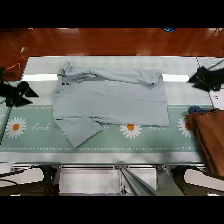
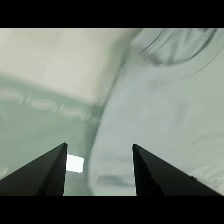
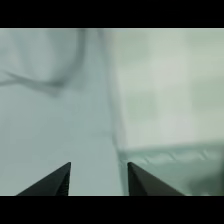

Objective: Fold the shirts.

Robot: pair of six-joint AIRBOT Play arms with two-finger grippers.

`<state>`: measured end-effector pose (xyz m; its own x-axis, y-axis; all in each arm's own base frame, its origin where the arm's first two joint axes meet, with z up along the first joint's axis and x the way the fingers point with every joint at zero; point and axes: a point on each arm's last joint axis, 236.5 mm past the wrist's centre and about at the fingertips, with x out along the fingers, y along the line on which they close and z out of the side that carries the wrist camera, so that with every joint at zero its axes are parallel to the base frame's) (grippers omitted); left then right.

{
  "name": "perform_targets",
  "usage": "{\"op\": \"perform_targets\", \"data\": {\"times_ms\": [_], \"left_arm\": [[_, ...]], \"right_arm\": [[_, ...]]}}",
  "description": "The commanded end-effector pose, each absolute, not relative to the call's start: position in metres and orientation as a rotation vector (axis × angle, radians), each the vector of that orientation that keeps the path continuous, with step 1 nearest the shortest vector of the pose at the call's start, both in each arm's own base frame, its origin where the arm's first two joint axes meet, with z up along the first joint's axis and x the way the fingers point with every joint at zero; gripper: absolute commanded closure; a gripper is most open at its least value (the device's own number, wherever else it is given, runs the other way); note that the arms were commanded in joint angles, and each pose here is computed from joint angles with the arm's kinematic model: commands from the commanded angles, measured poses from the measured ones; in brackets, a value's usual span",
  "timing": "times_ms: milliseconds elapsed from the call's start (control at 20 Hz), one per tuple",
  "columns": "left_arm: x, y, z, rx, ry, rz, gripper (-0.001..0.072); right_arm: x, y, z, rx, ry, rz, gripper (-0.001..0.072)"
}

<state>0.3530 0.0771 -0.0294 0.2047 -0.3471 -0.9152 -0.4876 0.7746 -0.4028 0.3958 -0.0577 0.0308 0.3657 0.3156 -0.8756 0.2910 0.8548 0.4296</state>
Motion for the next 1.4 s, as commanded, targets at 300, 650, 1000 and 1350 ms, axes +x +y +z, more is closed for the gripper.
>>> {"op": "perform_targets", "data": {"times_ms": [300, 650, 1000, 1350], "left_arm": [[0.276, 0.020, -0.084, -1.070, 1.322, -0.010, 0.0200], [0.288, -0.003, -0.115, -1.026, 1.382, -0.006, 0.0200], [0.317, -0.034, -0.105, -0.982, 1.381, -0.109, 0.0689], [0.317, -0.035, -0.100, -0.973, 1.387, -0.127, 0.0689]], "right_arm": [[0.297, 0.031, 0.018, 0.776, 1.105, 0.277, 0.0307], [0.296, 0.031, 0.019, 0.792, 1.107, 0.264, 0.0307], [0.286, -0.033, -0.010, 0.765, 1.137, -0.012, 0.0307], [0.238, -0.018, -0.071, 0.904, 1.316, -0.096, 0.0307]]}}
